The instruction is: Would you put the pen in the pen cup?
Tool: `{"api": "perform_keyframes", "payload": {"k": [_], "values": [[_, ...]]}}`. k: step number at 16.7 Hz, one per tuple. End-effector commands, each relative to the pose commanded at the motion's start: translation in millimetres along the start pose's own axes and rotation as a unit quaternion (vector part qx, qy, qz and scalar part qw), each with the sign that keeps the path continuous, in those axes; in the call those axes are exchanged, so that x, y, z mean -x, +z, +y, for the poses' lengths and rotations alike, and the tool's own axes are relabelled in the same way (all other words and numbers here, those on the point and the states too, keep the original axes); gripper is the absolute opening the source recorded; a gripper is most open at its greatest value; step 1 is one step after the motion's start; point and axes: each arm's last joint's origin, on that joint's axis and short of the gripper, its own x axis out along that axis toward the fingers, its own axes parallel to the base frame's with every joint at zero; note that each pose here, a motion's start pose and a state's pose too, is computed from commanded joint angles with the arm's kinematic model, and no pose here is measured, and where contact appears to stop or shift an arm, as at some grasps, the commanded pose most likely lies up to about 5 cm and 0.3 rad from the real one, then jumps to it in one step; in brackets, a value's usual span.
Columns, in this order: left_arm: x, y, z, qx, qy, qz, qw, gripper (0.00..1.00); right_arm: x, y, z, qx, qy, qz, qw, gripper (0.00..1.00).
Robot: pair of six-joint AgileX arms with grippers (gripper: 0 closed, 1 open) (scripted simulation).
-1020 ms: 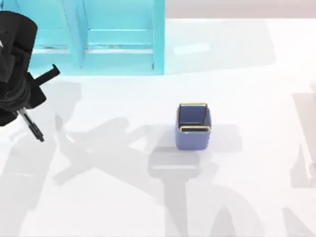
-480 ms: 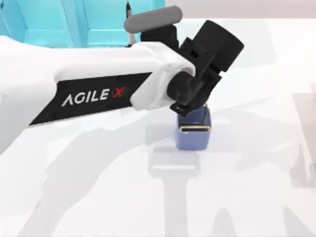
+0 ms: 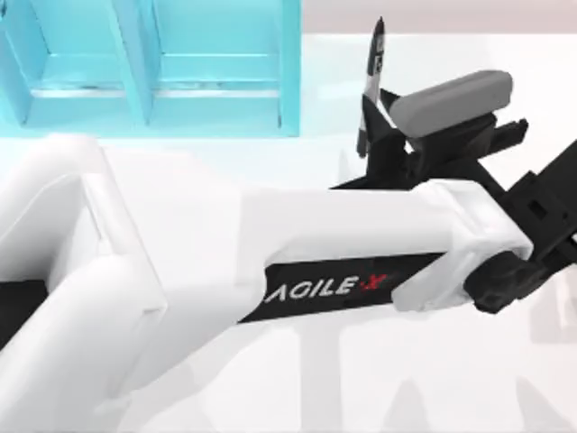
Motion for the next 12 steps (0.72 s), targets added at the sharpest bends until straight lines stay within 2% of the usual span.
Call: {"api": "perform_keyframes", "payload": {"k": [12], "values": [[0.6,-8.0,-1.1,-0.014,0.001,-0.003,1.000,0.00,0.0,0.0,0.0,0.000,0.000,0.000,1.000,1.00]]}}
